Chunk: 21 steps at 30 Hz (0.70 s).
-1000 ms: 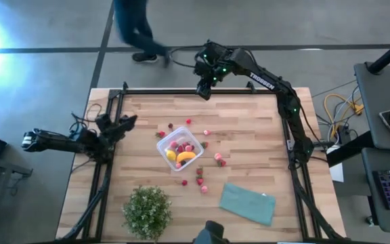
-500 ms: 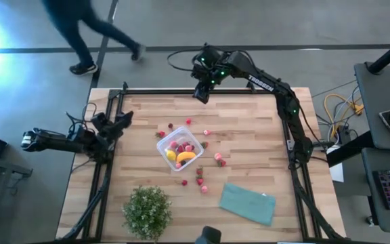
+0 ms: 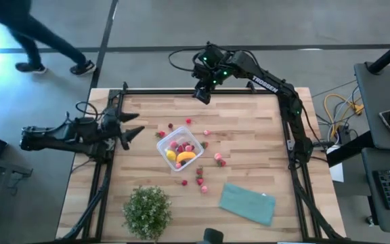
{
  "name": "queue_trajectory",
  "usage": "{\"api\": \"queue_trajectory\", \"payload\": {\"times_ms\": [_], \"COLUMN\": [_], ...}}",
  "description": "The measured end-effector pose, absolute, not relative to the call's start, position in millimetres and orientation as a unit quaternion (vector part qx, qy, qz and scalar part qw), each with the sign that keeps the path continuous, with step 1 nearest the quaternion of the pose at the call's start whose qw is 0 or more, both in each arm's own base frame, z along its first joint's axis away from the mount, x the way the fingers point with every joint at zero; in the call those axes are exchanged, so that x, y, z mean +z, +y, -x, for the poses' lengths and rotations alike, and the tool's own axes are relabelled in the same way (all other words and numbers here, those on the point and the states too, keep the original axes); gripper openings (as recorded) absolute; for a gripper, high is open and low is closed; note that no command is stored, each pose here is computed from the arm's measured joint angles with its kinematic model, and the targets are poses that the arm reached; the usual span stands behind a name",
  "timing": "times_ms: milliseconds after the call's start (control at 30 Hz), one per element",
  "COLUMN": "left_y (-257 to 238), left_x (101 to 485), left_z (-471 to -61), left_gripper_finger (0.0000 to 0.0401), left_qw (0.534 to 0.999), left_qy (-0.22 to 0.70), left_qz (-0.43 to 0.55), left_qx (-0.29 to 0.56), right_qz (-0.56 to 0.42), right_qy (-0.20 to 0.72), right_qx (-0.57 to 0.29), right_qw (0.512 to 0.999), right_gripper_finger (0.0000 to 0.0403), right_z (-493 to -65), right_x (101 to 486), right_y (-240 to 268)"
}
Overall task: Pick and placing Produce into tupperware
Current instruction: Put the red strawberry into the transparent bin
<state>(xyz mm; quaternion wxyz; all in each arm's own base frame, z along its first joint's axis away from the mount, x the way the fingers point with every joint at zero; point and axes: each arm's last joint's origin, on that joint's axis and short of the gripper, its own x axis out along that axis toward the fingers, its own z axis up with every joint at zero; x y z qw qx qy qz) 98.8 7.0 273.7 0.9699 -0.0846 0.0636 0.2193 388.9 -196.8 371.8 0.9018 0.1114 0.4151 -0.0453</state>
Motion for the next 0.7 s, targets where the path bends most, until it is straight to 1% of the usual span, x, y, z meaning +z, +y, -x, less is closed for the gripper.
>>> {"api": "queue_trajectory", "payload": {"times_ms": [33,133,267,433,500,700], "left_y": [7,8,8,5,5,5], "left_x": [278,292,303,311,314,323], "left_z": [-97,-94,-92,-92,-92,-96], "left_gripper_finger": [0.0293,0.0293,0.0293,0.0293,0.0293,0.0293], "left_qw": [0.968,0.971,0.973,0.978,0.976,0.972], "left_qy": [0.072,0.058,0.021,-0.032,-0.05,-0.092], "left_qz": [0.073,0.06,0.075,0.125,0.144,0.155], "left_qx": [0.227,0.226,0.216,0.162,0.158,0.154], "right_qz": [-0.113,-0.115,-0.115,-0.116,-0.117,-0.121], "right_qy": [0.415,0.415,0.415,0.415,0.415,0.414], "right_qx": [-0.046,-0.048,-0.051,-0.057,-0.059,-0.063], "right_qw": [0.902,0.901,0.901,0.901,0.9,0.9], "right_gripper_finger": [0.0226,0.0226,0.0226,0.0226,0.0226,0.0226], "right_z": [-389,-388,-387,-385,-384,-383], "right_x": [372,372,372,372,372,372], "right_y": [-197,-198,-200,-203,-204,-206]}}
